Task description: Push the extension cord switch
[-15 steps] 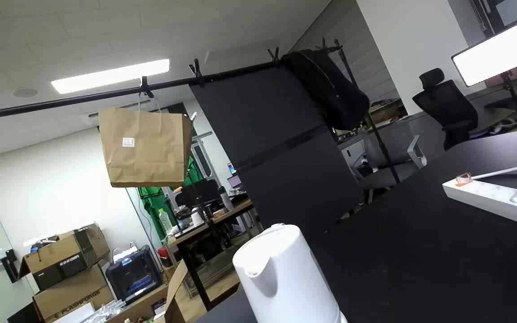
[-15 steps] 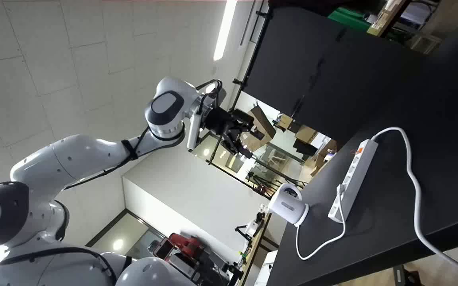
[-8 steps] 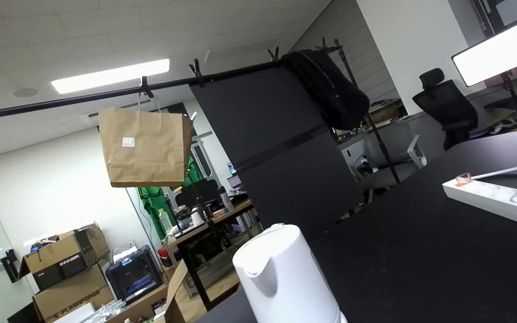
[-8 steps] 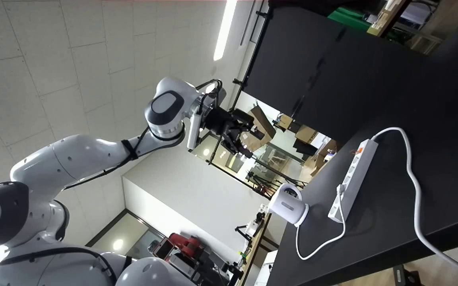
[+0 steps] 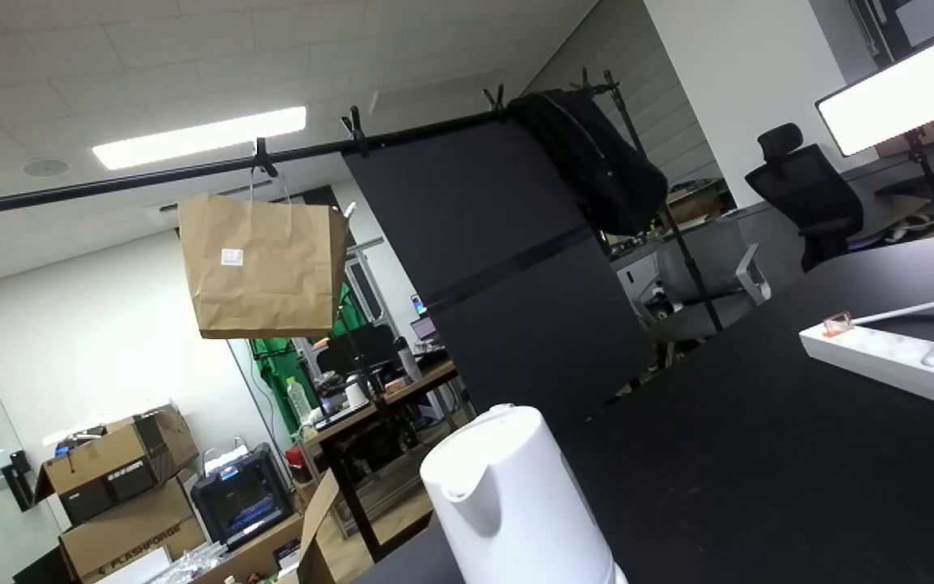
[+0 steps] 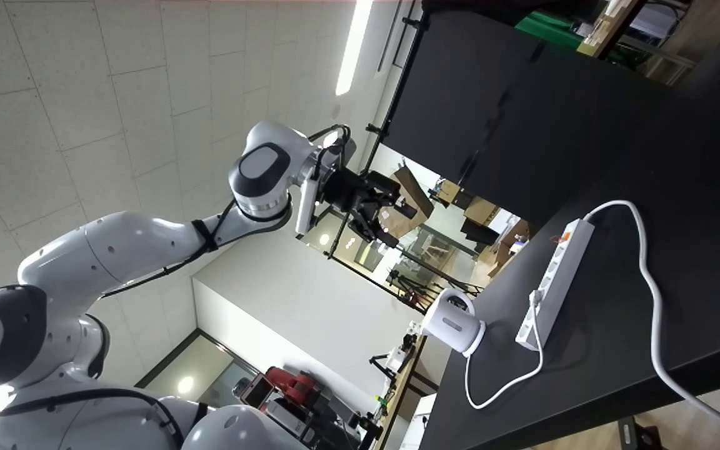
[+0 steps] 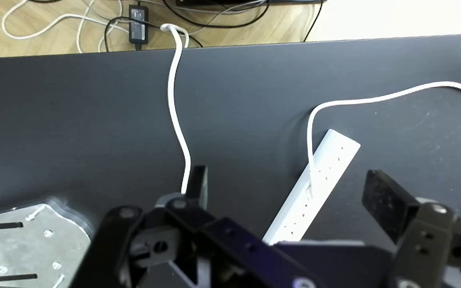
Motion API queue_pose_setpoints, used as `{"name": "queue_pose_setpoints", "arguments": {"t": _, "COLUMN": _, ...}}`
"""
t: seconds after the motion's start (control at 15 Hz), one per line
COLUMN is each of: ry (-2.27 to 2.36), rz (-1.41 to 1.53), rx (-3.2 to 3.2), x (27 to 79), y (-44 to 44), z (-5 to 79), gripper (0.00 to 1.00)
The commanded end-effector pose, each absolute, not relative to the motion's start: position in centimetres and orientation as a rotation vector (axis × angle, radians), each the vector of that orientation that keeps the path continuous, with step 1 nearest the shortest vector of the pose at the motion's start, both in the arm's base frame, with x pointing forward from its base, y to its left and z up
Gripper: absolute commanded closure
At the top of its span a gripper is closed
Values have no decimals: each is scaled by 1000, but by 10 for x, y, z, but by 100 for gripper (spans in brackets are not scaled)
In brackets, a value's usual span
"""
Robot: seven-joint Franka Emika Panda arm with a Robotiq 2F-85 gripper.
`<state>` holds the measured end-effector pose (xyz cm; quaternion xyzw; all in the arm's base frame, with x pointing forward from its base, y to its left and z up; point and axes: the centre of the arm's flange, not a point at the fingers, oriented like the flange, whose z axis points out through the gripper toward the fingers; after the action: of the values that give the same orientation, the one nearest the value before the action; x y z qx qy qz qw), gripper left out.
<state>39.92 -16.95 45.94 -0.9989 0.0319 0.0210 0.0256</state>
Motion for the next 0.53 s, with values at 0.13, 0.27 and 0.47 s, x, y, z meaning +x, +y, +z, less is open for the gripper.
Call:
{"name": "queue_pose_setpoints", "arguments": {"t": 0.13, "ry": 99, "rz": -130, "rx": -3106, "x": 468, "y": -173, "z": 454, "gripper": 0}}
{"name": "queue_pose_setpoints", "arguments": {"t": 0.27, "ry": 99, "rz": -200, "rx": -3111, "x": 503, "y": -171, "z": 447, "gripper": 0}}
{"name": "queue_pose_setpoints", "arguments": {"t": 0.47, "ry": 113, "rz": -331, "rx": -3124, "x": 559, "y": -165, "z": 435, "gripper": 0}}
